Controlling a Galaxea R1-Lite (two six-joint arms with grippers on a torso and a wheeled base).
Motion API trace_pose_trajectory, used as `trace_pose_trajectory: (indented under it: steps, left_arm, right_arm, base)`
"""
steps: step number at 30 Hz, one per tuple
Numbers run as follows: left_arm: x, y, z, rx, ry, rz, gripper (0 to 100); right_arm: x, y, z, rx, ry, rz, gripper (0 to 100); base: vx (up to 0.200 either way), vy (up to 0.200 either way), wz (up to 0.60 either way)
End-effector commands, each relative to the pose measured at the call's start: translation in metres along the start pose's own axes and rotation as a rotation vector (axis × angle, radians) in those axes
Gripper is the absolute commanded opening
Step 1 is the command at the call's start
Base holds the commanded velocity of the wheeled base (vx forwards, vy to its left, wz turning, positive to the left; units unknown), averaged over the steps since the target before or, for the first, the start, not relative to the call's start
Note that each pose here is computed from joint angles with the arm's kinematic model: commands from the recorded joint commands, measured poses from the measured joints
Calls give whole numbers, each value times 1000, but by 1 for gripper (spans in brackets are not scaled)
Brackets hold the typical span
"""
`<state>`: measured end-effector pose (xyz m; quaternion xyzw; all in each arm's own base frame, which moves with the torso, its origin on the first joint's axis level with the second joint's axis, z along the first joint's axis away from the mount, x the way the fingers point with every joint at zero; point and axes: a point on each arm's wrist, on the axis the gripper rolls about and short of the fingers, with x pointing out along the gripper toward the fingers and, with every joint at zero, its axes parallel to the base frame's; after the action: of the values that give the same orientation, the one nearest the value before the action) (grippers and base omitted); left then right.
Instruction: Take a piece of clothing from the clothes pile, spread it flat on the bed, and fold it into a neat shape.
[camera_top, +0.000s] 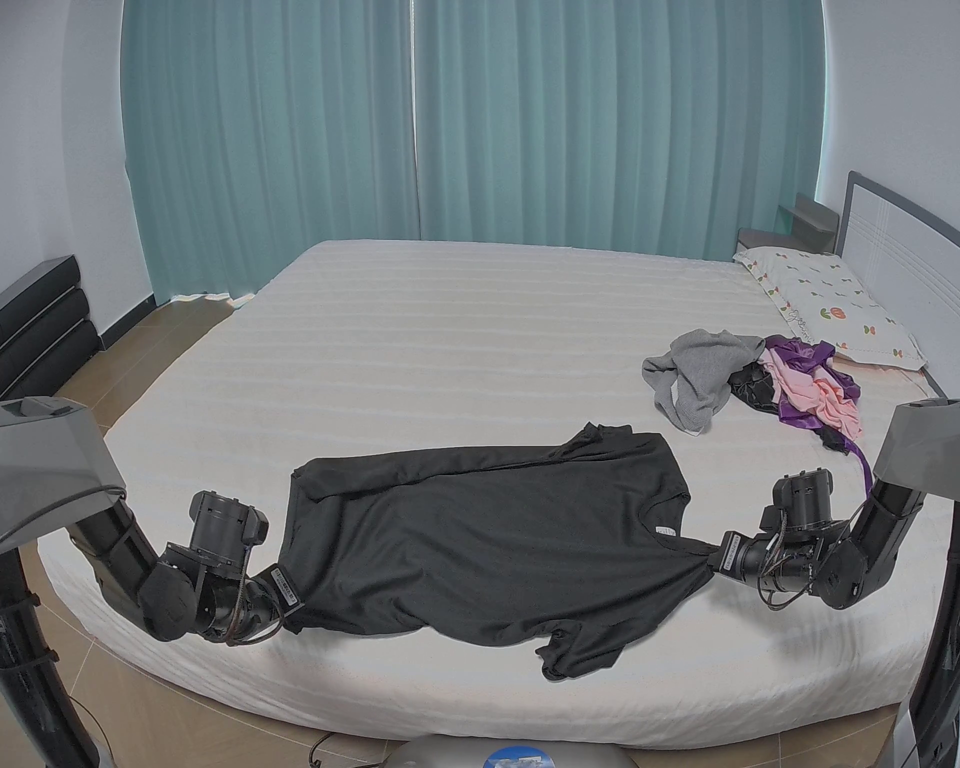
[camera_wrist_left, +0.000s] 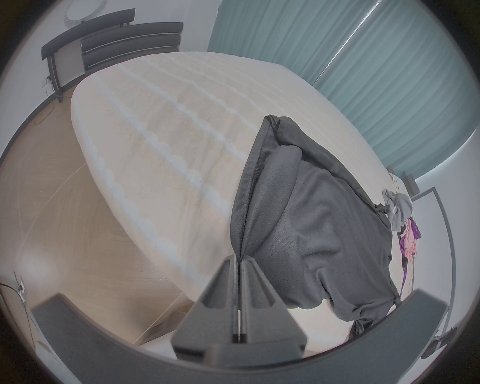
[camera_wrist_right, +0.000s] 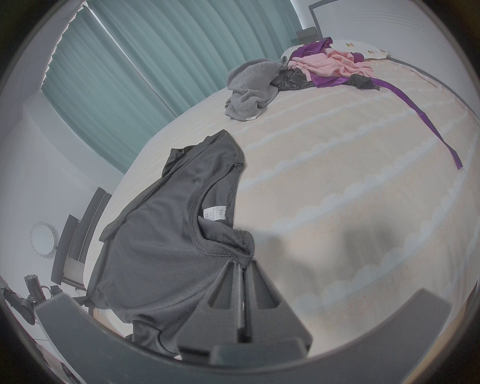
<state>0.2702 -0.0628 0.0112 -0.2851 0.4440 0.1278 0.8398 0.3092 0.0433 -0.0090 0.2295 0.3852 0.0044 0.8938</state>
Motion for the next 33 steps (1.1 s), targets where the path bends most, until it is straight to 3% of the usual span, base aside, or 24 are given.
trace_pose_trajectory:
  steps: [1,10,19,22,23,30,33]
  left_arm:
    - [-10,0,11,-12,-36,-22,0]
    - [6,11,38,-137,-119,-41,0]
    - [9,13,42,-150,-129,-43,0]
    - [9,12,42,-149,-128,-44,0]
    - [9,12,42,-151,-128,-44,0]
    - [9,11,40,-157,-118,-53,0]
    - [8,11,41,-158,-113,-64,0]
  right_arm:
    - [3,-1,3,7,-9,0,0]
    - [17,12,25,-11,-92,17,0]
    - [51,23,44,-21,-153,51,0]
    - [60,23,36,-39,-126,45,0]
    - [62,22,34,-45,-118,44,100]
    - [63,25,43,-37,-134,89,100]
    - [42,21,47,-31,-123,125,100]
  base:
    - [0,0,0]
    - [0,0,0]
    - [0,0,0]
    - [0,0,0]
    - [0,0,0]
    - [0,0,0]
    - [0,0,0]
